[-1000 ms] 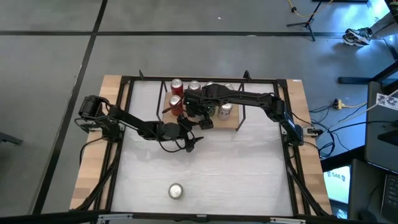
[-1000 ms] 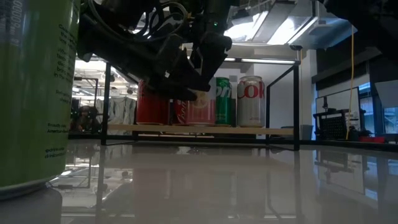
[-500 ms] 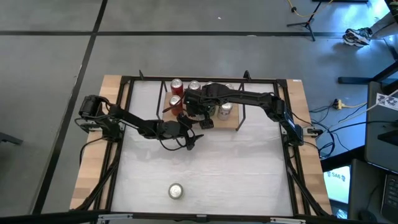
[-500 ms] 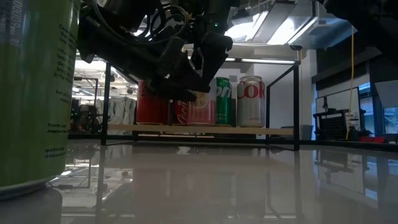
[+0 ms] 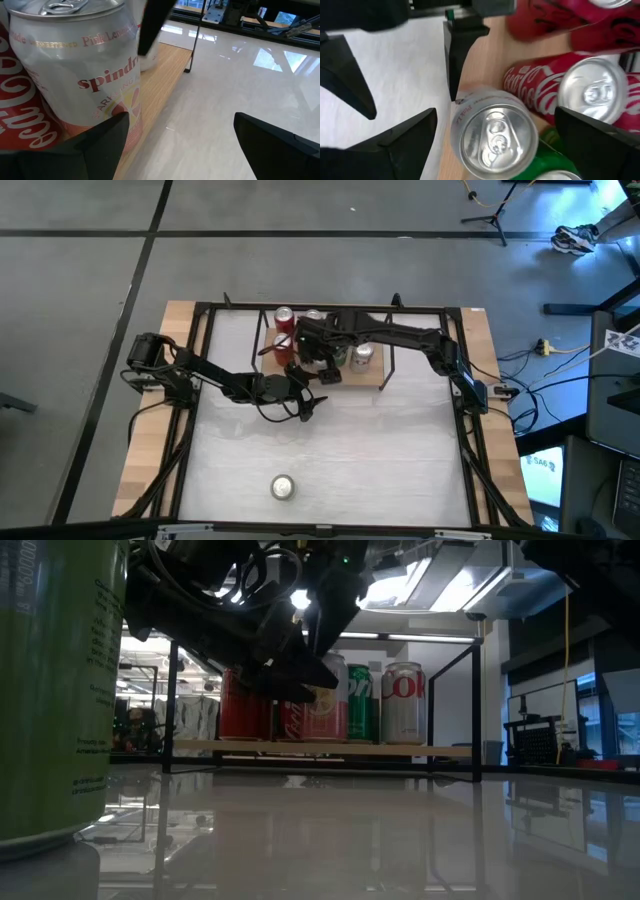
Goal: Place canned beverage on shelf
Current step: Put the pink soda can on the shelf, then put the light green soda can on the shelf
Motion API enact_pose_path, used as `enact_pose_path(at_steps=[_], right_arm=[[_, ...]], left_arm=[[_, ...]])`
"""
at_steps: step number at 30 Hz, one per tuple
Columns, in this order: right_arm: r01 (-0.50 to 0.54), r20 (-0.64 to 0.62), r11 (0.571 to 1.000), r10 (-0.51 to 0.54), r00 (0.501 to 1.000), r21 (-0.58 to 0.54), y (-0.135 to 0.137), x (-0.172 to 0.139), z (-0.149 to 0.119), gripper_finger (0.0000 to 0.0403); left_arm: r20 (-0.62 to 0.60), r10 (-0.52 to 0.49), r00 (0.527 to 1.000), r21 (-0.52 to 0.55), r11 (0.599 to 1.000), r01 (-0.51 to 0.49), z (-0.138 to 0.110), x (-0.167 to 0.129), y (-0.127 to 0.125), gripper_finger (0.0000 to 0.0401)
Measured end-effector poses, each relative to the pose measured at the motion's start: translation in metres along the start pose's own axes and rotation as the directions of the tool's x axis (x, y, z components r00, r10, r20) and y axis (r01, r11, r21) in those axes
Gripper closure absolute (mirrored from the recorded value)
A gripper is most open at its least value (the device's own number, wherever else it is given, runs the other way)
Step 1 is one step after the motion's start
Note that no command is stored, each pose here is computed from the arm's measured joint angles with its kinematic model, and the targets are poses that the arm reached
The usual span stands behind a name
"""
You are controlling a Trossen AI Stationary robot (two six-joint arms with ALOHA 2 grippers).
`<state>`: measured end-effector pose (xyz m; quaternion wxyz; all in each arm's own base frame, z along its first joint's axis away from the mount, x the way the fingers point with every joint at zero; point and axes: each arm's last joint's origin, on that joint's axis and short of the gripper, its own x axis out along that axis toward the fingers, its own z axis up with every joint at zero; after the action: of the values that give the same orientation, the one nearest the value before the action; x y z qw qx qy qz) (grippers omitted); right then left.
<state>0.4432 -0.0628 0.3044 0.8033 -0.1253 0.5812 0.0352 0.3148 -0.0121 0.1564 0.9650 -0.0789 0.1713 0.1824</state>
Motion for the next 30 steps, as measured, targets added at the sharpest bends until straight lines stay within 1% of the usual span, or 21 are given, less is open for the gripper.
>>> enact_pose_path(at_steps=[6,9,16,20,24,28,30], right_arm=[[0.004,0.009,1.000,-0.004,1.000,0.000,-0.001,-0.017,0.000,0.0006],[0.000,-0.002,1.000,0.000,1.000,0.004,0.000,-0.021,-0.002,0.0006],[-0.031,-0.074,0.999,0.033,0.997,0.027,0.008,-0.028,-0.009,0.0006],[-0.041,-0.078,0.999,0.041,0.996,0.008,0.020,-0.032,-0.007,0.0006],[-0.045,-0.063,0.999,0.044,0.997,-0.014,0.033,-0.042,-0.006,0.0006],[-0.012,-0.047,1.000,0.013,0.999,0.004,0.044,-0.062,-0.008,0.0006],[0.008,-0.039,1.000,-0.007,0.999,0.015,0.050,-0.072,-0.010,0.0006]], left_arm=[[0.000,-0.001,1.000,0.000,1.000,0.001,0.000,0.000,0.000,0.0051],[0.000,-0.001,1.000,0.000,1.000,0.001,0.000,0.000,0.000,0.0051],[0.014,-0.016,1.000,0.004,1.000,0.015,0.003,-0.003,-0.003,0.0051],[0.025,-0.061,0.998,0.005,0.998,0.061,0.006,-0.009,-0.010,0.0051],[0.047,-0.110,0.993,0.003,0.994,0.110,0.015,-0.019,-0.016,0.0051],[0.064,-0.151,0.986,0.006,0.989,0.151,0.025,-0.032,-0.021,0.0051],[0.068,-0.166,0.984,0.031,0.986,0.164,0.029,-0.040,-0.023,0.0051]])
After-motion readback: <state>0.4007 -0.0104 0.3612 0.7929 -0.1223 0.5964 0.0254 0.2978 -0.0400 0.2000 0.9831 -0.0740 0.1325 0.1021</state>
